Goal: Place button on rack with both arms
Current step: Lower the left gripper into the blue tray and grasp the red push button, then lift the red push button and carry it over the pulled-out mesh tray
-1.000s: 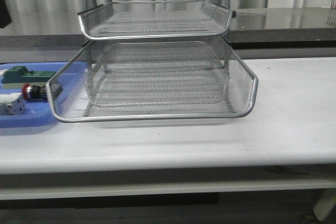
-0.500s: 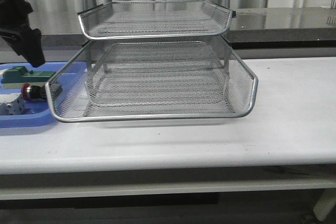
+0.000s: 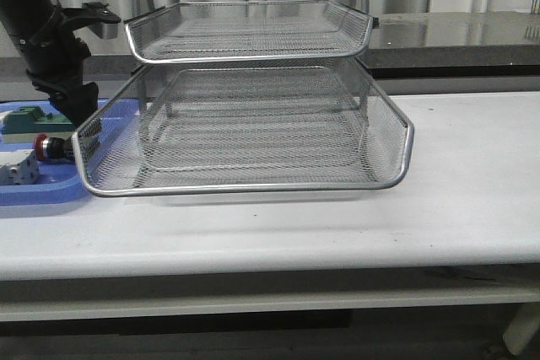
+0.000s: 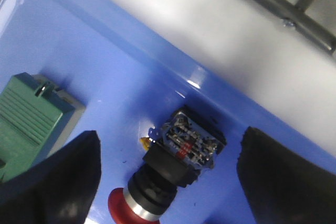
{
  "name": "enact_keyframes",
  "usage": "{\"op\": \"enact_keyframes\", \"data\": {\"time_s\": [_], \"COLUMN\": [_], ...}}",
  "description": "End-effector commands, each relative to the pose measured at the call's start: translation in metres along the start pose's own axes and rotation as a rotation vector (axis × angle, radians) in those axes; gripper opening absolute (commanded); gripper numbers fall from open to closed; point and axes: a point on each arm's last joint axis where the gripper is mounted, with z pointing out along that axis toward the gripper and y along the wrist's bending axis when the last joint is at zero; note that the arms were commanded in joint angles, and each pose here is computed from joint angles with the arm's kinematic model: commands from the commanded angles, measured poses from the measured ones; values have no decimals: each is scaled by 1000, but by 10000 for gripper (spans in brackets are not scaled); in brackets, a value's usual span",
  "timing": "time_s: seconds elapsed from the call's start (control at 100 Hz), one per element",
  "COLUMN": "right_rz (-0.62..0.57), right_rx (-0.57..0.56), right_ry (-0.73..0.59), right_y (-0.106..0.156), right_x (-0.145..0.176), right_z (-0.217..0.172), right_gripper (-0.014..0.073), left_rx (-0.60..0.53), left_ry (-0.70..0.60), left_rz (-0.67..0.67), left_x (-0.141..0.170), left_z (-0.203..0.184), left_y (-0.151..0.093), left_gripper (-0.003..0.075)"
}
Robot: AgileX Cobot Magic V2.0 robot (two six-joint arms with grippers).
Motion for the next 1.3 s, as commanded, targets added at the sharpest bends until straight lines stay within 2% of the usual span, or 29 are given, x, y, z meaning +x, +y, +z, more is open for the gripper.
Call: {"op": "enact_keyframes", "data": {"time_s": [0.0,0.52,0.93,1.14,1.21,1.29], "right_rz": [-9,-9,-9,-9,-9,-9], "right_rx": [0,0,0,1,1,1], "right_ry": [-88,-88,-88,-85,-83,-83], "right_y": [0,0,0,0,0,0], "right_x": [-12,-12,-12,-12,-12,-12], "right_z": [-8,-8,-8,-8,-8,-8], "right_gripper": [-66,-66,-66,-66,-66,-66], "left_rx": [-86,-90,5,17,19,19], "left_ry": [-70,-32,-9,1,3,3], "left_rz": [24,32,8,12,12,12], "left_x": [-13,6,12,14,14,14], "left_z": [-36,-24,15,18,18,18], "left_y": [7,22,14,13,13,13], "left_gripper": [519,519,519,508,474,388]}}
